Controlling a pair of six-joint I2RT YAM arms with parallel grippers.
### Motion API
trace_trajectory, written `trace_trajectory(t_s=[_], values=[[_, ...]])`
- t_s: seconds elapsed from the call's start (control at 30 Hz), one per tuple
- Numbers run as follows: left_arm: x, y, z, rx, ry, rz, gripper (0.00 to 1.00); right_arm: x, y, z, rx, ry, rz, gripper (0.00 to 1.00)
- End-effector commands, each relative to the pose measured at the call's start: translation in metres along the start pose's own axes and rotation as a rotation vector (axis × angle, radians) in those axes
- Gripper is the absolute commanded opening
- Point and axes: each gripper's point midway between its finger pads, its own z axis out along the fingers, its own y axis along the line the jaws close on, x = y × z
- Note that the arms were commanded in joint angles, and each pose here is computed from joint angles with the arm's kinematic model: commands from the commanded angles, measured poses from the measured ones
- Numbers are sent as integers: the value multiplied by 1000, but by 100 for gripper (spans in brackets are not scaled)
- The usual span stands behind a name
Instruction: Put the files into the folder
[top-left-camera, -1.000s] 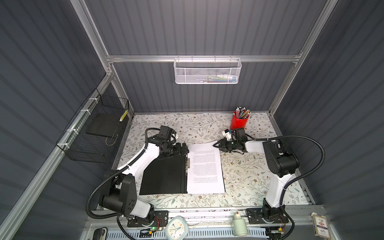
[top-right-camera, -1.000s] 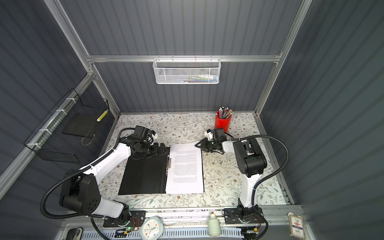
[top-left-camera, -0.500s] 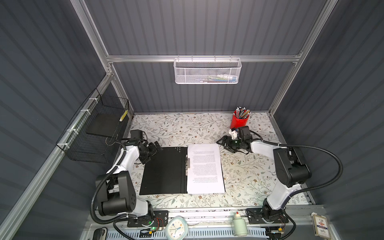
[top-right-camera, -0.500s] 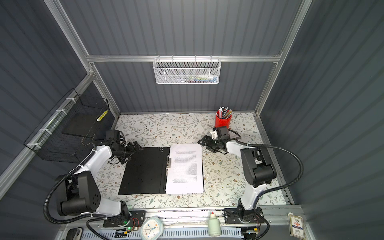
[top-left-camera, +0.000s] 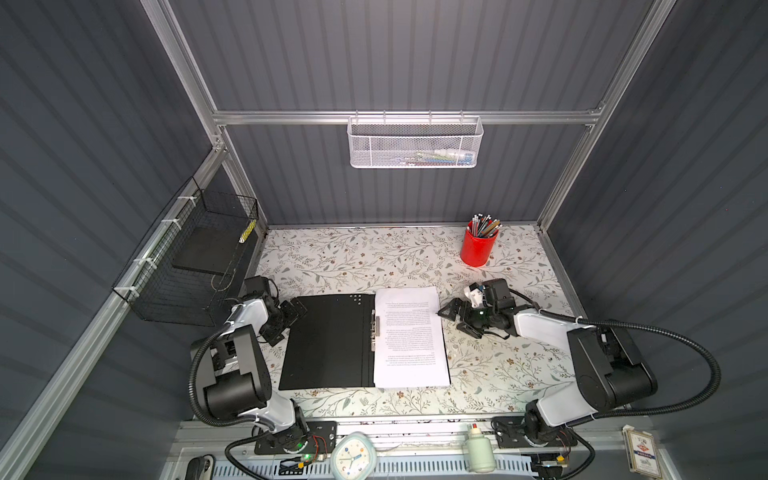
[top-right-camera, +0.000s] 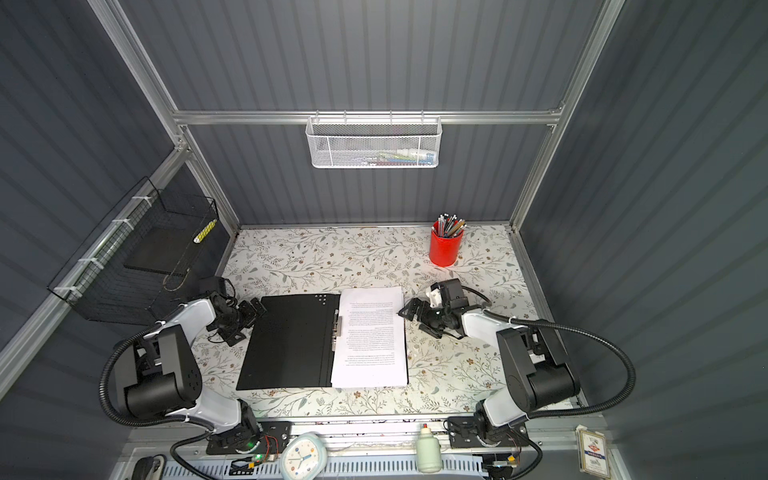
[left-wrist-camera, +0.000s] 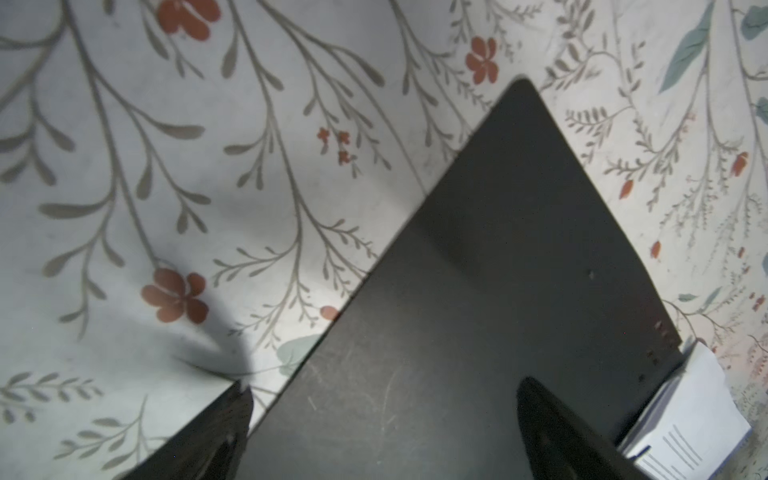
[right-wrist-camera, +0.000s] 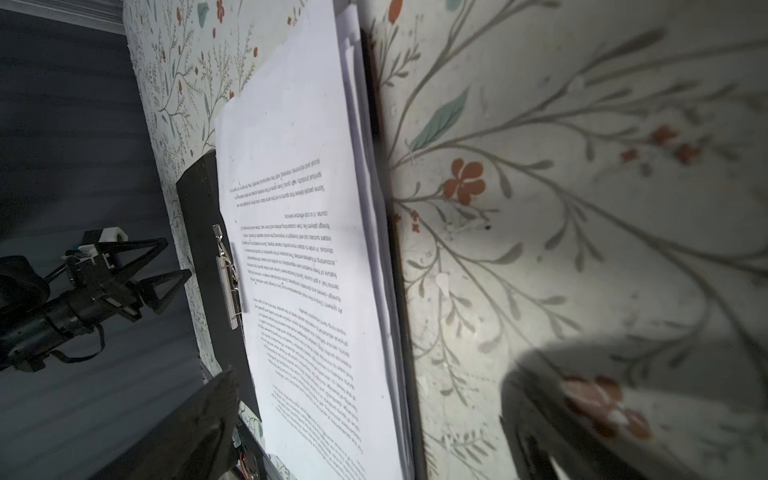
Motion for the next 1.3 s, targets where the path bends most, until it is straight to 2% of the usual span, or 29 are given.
trace_trajectory(t_s=[0.0, 0.3, 0.43, 0.7, 0.87, 1.1, 1.27], values=[[1, 7, 8, -25, 14, -15, 100, 7, 4, 3, -42, 14, 11, 99], [34, 13, 30, 1, 131, -67, 100, 13, 2, 15, -78, 33, 51, 99], [50, 6, 32, 9, 162, -40, 100, 4, 2, 19, -80, 19, 63, 99], [84, -25, 37, 42, 211, 27, 100, -31, -15, 14, -76, -59, 142, 99], [103, -39, 38, 68, 223, 38, 100, -58, -22, 0, -74, -109, 138, 99], [127, -74, 36, 82, 210, 117, 100, -91, -21, -5, -95, -103, 110, 99], [125, -79, 30, 64, 198, 172, 100, -109, -25, -3, -42, -112, 88, 99]])
